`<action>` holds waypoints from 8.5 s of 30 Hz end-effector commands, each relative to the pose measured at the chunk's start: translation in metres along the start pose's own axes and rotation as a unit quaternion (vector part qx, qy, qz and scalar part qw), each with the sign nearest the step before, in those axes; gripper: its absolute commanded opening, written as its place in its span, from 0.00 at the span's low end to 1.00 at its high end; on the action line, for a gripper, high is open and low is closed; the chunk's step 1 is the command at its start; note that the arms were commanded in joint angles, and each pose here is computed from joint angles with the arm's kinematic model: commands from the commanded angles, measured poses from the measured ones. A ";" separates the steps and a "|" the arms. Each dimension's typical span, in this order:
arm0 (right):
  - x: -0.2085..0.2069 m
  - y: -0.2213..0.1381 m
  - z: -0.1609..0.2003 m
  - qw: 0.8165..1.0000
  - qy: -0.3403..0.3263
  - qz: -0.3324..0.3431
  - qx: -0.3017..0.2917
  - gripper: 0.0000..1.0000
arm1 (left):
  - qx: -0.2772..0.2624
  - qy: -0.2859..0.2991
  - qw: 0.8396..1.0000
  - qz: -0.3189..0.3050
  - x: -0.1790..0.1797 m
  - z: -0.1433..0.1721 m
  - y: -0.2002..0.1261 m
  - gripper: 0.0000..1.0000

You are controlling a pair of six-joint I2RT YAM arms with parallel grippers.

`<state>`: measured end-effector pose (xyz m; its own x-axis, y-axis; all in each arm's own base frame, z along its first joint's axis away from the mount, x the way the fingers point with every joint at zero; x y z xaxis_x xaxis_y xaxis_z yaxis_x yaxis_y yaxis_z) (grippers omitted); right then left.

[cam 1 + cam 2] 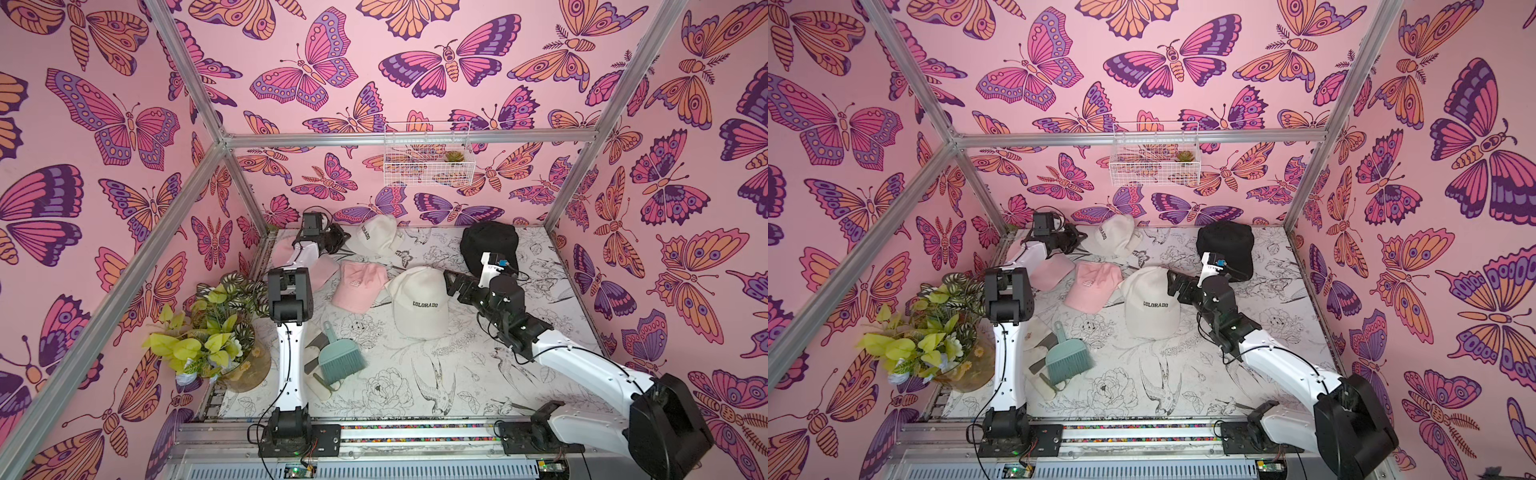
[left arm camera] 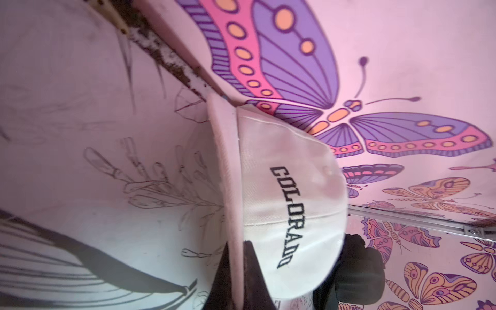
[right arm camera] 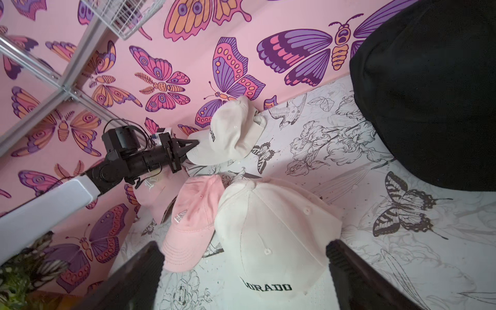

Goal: Stack the baseball caps by color
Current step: Pick up the baseball cap from the center of the board, then place the baseball cap on the baseball cap.

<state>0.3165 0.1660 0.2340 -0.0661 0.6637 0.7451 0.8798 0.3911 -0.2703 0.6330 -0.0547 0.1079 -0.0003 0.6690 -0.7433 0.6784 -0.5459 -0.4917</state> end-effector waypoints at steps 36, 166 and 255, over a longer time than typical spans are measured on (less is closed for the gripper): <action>0.042 0.039 -0.050 0.963 0.162 -0.156 0.151 0.97 | -0.059 0.046 0.929 0.363 -0.143 0.097 -0.173 0.00; 0.128 -0.023 -0.036 0.837 -0.327 -0.351 0.265 0.00 | -0.022 0.373 0.904 0.207 -0.201 0.138 -0.185 1.00; 0.038 -0.098 0.090 0.580 -0.595 -0.319 0.457 0.28 | 0.129 0.612 0.632 0.457 -0.234 0.288 -0.272 0.00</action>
<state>0.1895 0.2149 0.2431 -0.9989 -0.0479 -0.0018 -0.0282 0.6181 -0.7856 0.2385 -0.2114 0.2713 0.9828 -0.1765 0.0546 -0.1495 -0.9335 -0.3260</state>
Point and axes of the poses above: each gripper's point midway between its finger pads, its own y axis out along the fingers, its own x axis along the line the jaws close on, z = x × y, the point moved 5 cm from there along -y, back along the fingers, and after that the axes turned 12 degrees about y, right-handed, at the moved point
